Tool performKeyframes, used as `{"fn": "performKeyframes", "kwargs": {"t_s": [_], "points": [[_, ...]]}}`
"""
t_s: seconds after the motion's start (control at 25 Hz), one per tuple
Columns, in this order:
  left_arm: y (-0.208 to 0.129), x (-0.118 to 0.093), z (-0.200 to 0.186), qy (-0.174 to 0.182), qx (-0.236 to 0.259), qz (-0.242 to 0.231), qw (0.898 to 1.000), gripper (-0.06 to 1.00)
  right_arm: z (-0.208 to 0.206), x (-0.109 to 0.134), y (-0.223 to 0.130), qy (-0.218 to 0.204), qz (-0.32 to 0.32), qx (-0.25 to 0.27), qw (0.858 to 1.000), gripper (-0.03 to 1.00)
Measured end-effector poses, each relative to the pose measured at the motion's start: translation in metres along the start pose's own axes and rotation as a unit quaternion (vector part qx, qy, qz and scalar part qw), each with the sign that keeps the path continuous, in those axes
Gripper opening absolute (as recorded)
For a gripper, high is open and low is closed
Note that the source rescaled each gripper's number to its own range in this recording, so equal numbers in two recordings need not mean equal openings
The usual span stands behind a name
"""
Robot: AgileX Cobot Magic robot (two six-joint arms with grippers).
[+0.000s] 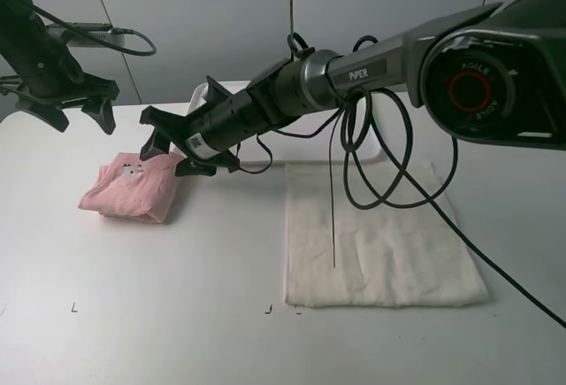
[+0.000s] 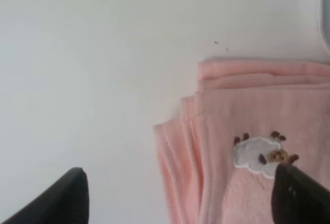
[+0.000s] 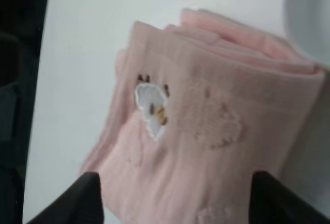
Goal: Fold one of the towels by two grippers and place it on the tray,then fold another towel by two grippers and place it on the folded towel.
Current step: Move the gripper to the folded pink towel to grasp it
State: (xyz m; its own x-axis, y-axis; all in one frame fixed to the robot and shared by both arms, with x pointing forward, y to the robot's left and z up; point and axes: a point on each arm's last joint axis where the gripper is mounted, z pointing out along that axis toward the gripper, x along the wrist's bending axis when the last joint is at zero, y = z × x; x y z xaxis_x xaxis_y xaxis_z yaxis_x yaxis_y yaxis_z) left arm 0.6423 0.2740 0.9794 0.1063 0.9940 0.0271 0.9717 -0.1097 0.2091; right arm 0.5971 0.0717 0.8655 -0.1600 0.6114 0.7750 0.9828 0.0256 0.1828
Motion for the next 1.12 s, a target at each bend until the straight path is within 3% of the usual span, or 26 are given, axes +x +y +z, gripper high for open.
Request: {"fn": "performKeyframes", "kwargs": {"t_s": [0.16, 0.4, 0.84, 0.92, 1.0, 1.08, 1.12], "points": [[0.000, 0.000, 0.000, 0.000, 0.000, 0.000, 1.000, 0.91, 0.000, -0.002, -0.002, -0.014, 0.002, 0.007, 1.000, 0.64], [0.000, 0.000, 0.000, -0.002, 0.000, -0.001, 1.000, 0.91, 0.016, -0.011, -0.011, -0.028, 0.013, 0.008, 1.000, 0.73], [0.000, 0.000, 0.000, -0.002, 0.000, -0.001, 1.000, 0.91, 0.032, -0.008, -0.022, -0.034, 0.023, -0.013, 0.999, 0.69], [0.000, 0.000, 0.000, -0.002, 0.000, -0.001, 1.000, 0.91, 0.035, -0.009, -0.025, -0.037, 0.023, -0.012, 0.999, 0.60], [0.000, 0.000, 0.000, -0.002, 0.000, -0.001, 1.000, 0.91, 0.037, -0.011, -0.026, -0.039, 0.016, -0.011, 0.999, 0.38], [0.000, 0.000, 0.000, -0.002, 0.001, -0.001, 1.000, 0.91, 0.037, -0.012, -0.027, -0.040, 0.004, -0.010, 0.999, 0.10], [0.000, 0.000, 0.000, -0.002, 0.001, -0.001, 1.000, 0.91, 0.037, -0.012, -0.027, -0.040, 0.000, -0.010, 0.999, 0.07]]}}
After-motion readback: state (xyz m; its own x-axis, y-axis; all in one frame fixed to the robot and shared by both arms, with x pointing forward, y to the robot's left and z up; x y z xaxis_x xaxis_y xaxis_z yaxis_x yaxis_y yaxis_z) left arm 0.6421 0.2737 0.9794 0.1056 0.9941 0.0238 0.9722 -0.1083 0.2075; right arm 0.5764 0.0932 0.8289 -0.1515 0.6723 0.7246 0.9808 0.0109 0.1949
